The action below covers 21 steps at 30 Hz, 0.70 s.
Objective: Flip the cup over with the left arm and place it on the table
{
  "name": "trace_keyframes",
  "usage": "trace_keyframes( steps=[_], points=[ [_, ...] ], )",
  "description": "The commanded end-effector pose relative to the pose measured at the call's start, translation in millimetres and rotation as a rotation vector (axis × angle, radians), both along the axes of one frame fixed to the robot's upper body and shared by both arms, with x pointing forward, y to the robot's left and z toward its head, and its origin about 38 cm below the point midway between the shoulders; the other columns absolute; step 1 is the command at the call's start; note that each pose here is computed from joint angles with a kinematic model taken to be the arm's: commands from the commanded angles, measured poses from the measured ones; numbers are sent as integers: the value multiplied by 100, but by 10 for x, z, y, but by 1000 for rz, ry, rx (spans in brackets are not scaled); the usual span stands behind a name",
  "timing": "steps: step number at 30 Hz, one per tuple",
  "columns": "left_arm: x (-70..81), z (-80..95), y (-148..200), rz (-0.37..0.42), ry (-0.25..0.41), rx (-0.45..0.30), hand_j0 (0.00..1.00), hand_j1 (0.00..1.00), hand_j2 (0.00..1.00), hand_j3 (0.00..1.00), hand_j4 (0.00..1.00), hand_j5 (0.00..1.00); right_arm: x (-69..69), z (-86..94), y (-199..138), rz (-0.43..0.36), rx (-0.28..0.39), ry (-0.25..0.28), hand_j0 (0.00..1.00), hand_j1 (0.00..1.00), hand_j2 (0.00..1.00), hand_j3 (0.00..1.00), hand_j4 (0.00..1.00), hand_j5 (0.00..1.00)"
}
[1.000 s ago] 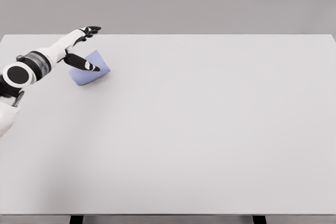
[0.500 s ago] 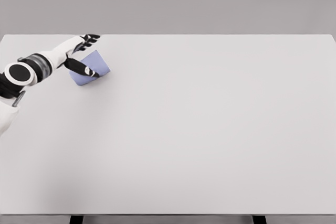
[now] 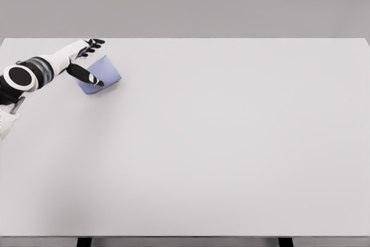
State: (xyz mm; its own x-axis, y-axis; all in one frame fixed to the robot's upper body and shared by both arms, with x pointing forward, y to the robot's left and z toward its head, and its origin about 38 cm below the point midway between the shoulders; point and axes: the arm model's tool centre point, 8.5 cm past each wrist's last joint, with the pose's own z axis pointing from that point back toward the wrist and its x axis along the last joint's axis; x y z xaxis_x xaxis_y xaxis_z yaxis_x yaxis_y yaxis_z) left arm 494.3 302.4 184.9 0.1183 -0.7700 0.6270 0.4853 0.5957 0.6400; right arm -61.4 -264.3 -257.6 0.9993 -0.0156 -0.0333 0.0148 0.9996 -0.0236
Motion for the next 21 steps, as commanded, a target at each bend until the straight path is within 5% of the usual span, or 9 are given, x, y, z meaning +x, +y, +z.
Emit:
trace_keyframes(
  steps=[1,21],
  points=[
    [-19,-91,-26,-11,21,18,100,100,100,100,100,100,-2,0,0,0,0,1,100,100,100,100,100,100],
    [88,-146,-85,-45,58,130,100,100,100,100,100,100,-2,0,0,0,0,1,100,100,100,100,100,100]
  ],
)
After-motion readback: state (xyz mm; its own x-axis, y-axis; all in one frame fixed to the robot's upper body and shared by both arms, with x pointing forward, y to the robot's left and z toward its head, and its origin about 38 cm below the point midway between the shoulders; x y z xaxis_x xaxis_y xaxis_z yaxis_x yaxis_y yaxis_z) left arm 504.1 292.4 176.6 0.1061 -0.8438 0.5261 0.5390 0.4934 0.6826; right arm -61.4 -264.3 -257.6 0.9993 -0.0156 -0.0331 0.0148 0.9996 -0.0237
